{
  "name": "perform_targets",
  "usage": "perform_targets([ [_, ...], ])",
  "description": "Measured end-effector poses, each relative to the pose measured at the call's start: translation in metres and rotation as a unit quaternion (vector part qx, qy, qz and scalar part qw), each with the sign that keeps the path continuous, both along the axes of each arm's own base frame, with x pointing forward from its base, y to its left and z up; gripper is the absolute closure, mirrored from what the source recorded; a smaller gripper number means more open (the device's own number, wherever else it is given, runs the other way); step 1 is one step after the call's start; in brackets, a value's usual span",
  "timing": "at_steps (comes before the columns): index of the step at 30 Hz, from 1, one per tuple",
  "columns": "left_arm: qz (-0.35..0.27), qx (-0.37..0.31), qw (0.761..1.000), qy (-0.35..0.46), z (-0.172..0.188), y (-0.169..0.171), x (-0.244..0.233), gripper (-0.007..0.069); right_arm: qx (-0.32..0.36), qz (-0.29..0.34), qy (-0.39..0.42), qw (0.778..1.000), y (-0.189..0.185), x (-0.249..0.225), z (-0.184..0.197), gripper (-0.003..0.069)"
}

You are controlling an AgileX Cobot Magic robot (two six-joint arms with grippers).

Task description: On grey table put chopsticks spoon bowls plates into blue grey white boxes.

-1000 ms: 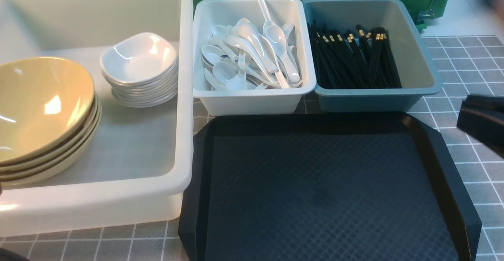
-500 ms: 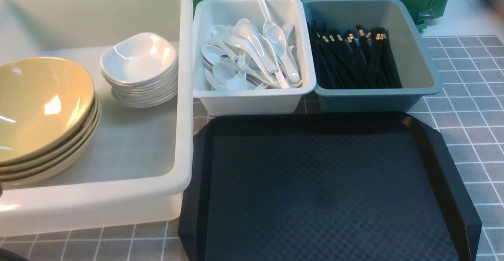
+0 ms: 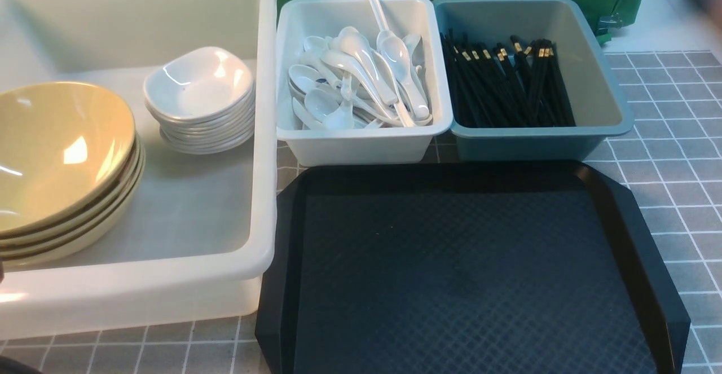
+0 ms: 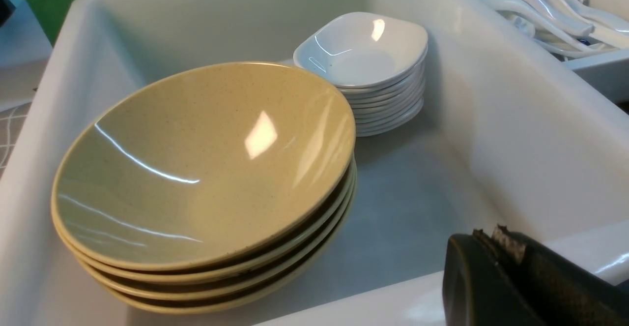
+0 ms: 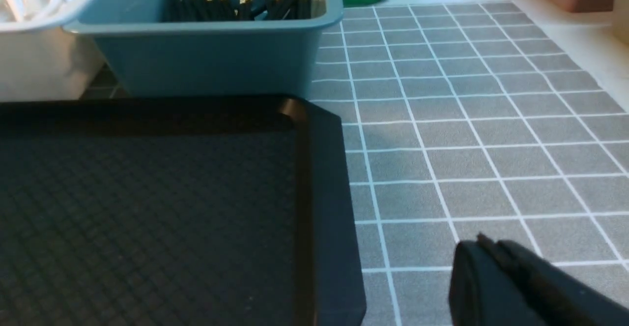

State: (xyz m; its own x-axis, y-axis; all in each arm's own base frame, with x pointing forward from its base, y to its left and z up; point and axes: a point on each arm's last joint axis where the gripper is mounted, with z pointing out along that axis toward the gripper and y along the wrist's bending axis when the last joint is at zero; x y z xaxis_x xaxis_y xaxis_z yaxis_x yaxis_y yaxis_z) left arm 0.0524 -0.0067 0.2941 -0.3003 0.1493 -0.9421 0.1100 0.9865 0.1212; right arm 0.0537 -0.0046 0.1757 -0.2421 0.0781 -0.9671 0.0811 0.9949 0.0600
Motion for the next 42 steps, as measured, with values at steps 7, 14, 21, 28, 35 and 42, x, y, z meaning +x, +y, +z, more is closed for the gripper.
perform_targets([
  [7, -0.001, 0.0, 1.0, 0.004, -0.001, 0.0, 0.0, 0.0634, 0.0, 0.0, 0.0, 1.0, 0.0, 0.0, 0.0, 0.0601],
  [14, -0.001, 0.0, 1.0, 0.004, -0.001, 0.0, 0.0, 0.0634, -0.001, -0.001, 0.0, 1.0, 0.0, 0.0, 0.0, 0.0596],
  [21, -0.001, 0.0, 1.0, 0.004, -0.001, 0.0, 0.0, 0.0634, -0.001, -0.001, 0.0, 1.0, 0.0, 0.0, 0.0, 0.0585],
  [28, -0.02, 0.006, 1.0, 0.008, -0.006, -0.002, -0.001, 0.0634, -0.001, -0.001, 0.0, 1.0, 0.0, 0.0, 0.0, 0.058],
  [35, -0.031, 0.004, 0.998, -0.056, -0.024, -0.002, 0.001, 0.0634, -0.001, -0.001, 0.0, 1.0, 0.0, 0.0, 0.0, 0.058],
  [42, 0.048, -0.016, 0.988, -0.147, -0.077, 0.007, 0.003, 0.0634, -0.001, -0.001, 0.001, 1.0, 0.0, 0.0, 0.0, 0.0577],
])
